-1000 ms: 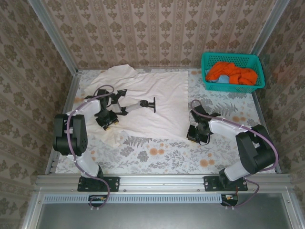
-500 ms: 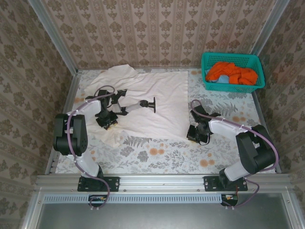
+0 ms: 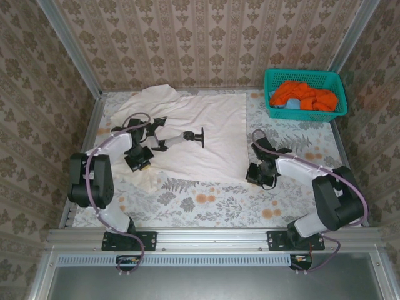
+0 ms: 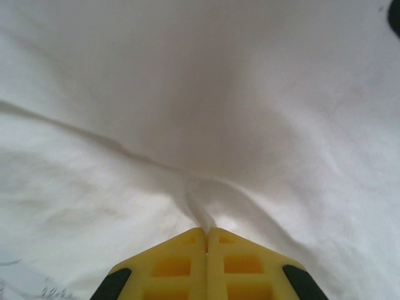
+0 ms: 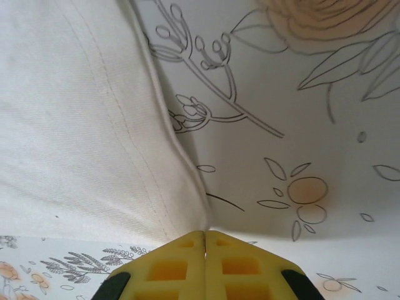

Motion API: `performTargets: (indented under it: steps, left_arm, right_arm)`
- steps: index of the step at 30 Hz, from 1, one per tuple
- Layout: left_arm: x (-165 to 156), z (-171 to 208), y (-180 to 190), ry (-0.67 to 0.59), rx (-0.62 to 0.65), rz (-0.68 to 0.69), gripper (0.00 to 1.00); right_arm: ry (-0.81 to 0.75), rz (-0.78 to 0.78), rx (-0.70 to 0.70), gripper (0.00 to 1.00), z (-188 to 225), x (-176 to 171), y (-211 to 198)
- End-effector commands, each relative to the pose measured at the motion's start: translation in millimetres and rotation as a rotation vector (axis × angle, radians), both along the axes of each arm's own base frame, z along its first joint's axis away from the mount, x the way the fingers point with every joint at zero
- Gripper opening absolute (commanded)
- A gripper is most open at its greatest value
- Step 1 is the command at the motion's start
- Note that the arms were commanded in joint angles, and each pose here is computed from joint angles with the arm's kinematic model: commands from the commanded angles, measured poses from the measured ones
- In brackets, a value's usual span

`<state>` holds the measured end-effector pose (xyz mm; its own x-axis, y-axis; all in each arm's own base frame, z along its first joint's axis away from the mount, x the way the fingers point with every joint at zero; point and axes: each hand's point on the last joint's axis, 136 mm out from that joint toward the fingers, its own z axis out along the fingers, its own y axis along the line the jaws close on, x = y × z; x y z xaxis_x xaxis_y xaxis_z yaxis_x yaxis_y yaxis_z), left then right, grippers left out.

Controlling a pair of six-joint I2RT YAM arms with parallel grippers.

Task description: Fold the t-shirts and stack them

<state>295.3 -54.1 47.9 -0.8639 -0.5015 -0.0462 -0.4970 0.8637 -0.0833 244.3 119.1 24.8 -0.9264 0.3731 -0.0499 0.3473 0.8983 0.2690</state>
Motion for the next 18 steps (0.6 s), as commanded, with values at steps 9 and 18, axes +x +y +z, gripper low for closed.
performTargets:
  steps: [9, 18]
  left_arm:
    - [-80, 41, 50, -0.033, 0.074, 0.068, 0.0]
    - [-143, 55, 47, -0.039, 0.067, 0.186, 0.0]
  right_arm:
    - [0.03, -0.106, -0.042, 0.0, 4, -27, -36]
    - [0.048, -0.212, -0.042, 0.0, 7, -46, -58]
